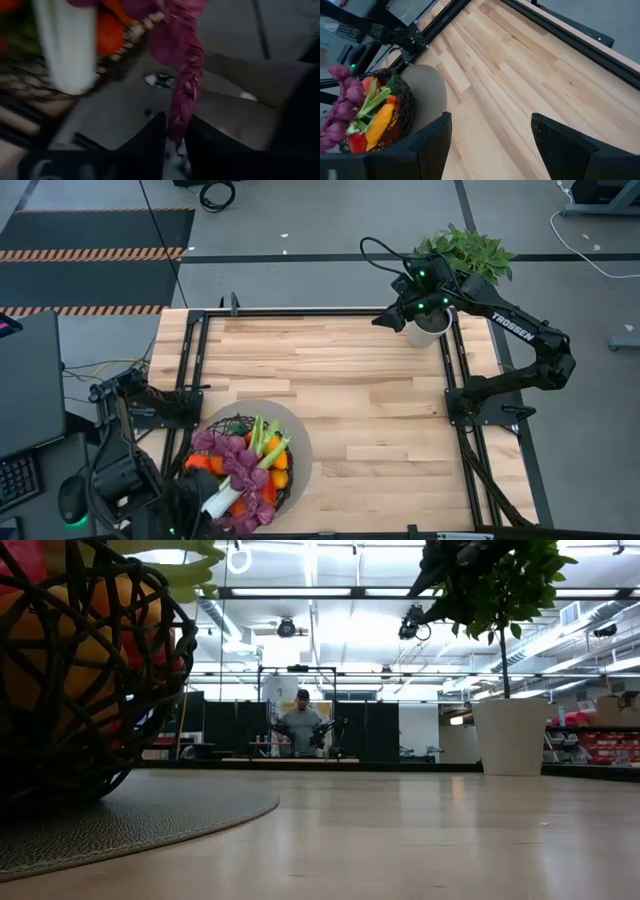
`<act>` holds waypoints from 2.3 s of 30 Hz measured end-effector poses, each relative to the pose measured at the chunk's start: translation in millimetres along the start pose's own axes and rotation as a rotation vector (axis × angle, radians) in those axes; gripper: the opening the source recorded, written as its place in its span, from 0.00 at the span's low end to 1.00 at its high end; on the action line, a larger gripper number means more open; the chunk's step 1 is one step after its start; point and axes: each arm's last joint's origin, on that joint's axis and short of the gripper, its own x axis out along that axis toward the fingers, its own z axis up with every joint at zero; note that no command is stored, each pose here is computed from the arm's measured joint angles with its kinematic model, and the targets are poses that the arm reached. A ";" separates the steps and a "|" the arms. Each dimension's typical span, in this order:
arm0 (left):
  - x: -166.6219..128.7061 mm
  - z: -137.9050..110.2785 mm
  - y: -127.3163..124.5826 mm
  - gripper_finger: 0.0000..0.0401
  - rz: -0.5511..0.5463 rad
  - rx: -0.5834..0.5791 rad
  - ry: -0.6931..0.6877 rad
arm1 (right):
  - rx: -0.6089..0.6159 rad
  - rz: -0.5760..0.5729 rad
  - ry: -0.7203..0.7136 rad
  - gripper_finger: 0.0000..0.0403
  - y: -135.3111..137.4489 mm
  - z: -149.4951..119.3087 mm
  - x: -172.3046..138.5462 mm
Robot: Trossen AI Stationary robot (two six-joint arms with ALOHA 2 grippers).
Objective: Build produce basket
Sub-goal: Put the purple garlic into the black basket
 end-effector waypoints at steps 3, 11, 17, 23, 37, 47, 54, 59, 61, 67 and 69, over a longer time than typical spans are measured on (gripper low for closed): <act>-0.1 5.1 6.8 0.19 0.075 0.041 -0.040 | 0.015 0.004 0.005 0.69 0.0 -0.4 0.0; -0.7 13.4 11.0 0.42 0.116 0.109 -0.149 | 0.036 -0.001 0.047 0.69 -0.9 -4.7 -0.1; -0.4 16.2 19.4 0.65 0.206 0.175 -0.166 | 0.033 0.013 0.062 0.69 1.8 -6.3 1.1; 1.3 11.6 21.7 0.74 0.259 0.219 -0.013 | 0.012 0.036 0.085 0.69 9.2 -9.4 4.4; -8.4 -2.2 27.0 0.77 0.271 0.187 0.122 | -0.009 0.011 0.091 0.69 16.6 -12.2 8.2; -14.0 19.7 19.5 0.88 0.221 0.310 0.071 | -0.008 0.022 0.102 0.69 24.6 -15.0 11.5; -17.6 29.7 29.5 0.88 0.233 0.470 0.114 | -0.047 0.020 0.117 0.69 35.7 -20.0 15.8; -28.0 36.2 49.3 0.88 0.251 0.362 0.104 | -0.060 0.032 0.126 0.69 40.2 -22.0 17.3; -36.3 38.7 52.0 0.88 0.222 0.354 0.080 | -0.065 0.035 0.127 0.69 41.7 -22.5 17.7; -55.3 51.7 57.4 0.88 0.155 0.359 -0.034 | -0.042 0.032 0.120 0.69 47.9 -24.2 19.8; -57.2 57.0 57.2 0.88 0.149 0.381 -0.043 | -0.040 0.028 0.123 0.69 50.9 -25.7 20.8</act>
